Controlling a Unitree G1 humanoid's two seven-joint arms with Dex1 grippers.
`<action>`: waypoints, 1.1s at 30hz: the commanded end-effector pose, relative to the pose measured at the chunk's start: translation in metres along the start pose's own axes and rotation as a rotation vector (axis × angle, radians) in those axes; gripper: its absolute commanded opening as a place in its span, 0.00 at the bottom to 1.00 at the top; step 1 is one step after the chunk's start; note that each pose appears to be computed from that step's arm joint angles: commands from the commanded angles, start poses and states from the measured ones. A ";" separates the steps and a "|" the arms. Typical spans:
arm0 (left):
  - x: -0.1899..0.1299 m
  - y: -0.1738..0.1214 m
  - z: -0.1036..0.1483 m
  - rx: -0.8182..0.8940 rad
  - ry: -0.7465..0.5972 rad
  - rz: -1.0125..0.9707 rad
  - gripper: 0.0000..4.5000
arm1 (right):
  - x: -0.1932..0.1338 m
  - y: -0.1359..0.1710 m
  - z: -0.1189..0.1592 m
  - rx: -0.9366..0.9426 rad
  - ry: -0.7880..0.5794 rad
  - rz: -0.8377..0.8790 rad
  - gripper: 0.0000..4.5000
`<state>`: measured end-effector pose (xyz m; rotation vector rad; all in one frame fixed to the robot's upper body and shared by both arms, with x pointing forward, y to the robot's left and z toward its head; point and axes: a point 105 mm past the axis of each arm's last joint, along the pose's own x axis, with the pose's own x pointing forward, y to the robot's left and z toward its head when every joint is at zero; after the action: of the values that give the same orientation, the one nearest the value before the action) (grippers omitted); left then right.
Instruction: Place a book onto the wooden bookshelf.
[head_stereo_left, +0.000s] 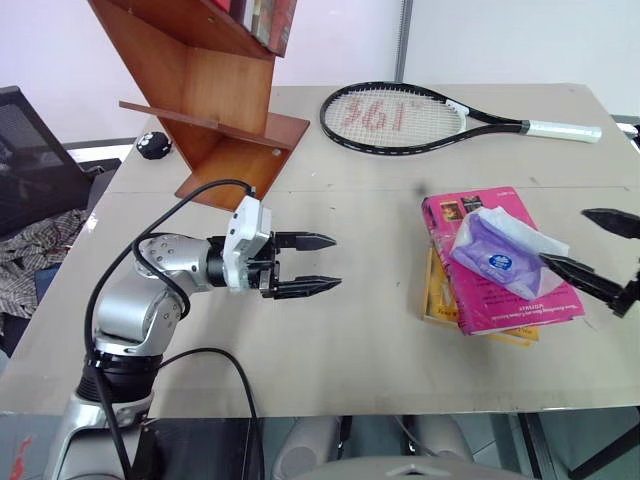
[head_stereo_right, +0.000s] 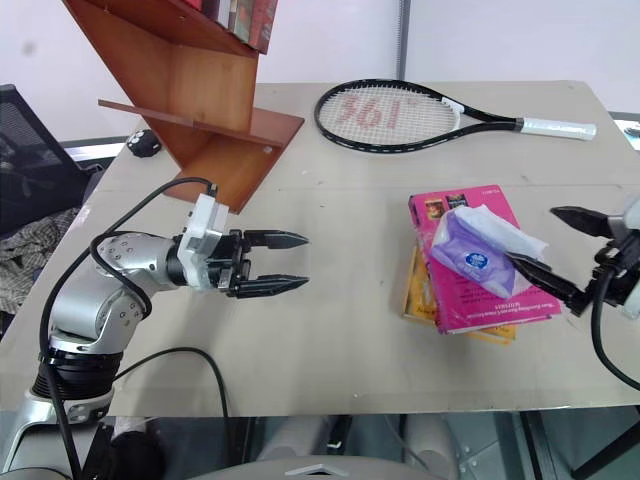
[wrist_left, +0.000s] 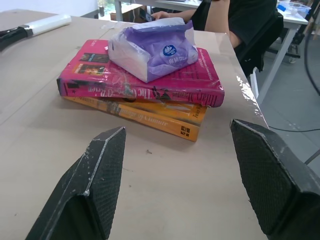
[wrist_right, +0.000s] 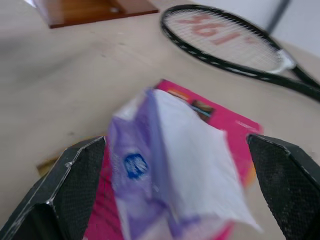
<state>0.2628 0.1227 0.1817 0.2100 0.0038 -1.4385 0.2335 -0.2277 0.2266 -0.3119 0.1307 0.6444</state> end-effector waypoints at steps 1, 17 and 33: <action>0.002 -0.009 0.014 0.047 -0.030 -0.037 0.76 | 0.016 0.001 0.000 0.030 0.027 0.039 1.00; 0.006 -0.022 0.025 0.059 -0.109 -0.056 0.77 | 0.047 -0.012 -0.040 0.038 0.219 0.076 0.48; 0.039 -0.013 0.076 0.064 -0.354 -0.062 0.77 | -0.029 -0.117 -0.042 0.046 0.214 -0.611 0.01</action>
<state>0.2535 0.0788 0.2358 0.0132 -0.2680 -1.5006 0.2823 -0.3290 0.2067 -0.3322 0.2897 0.1080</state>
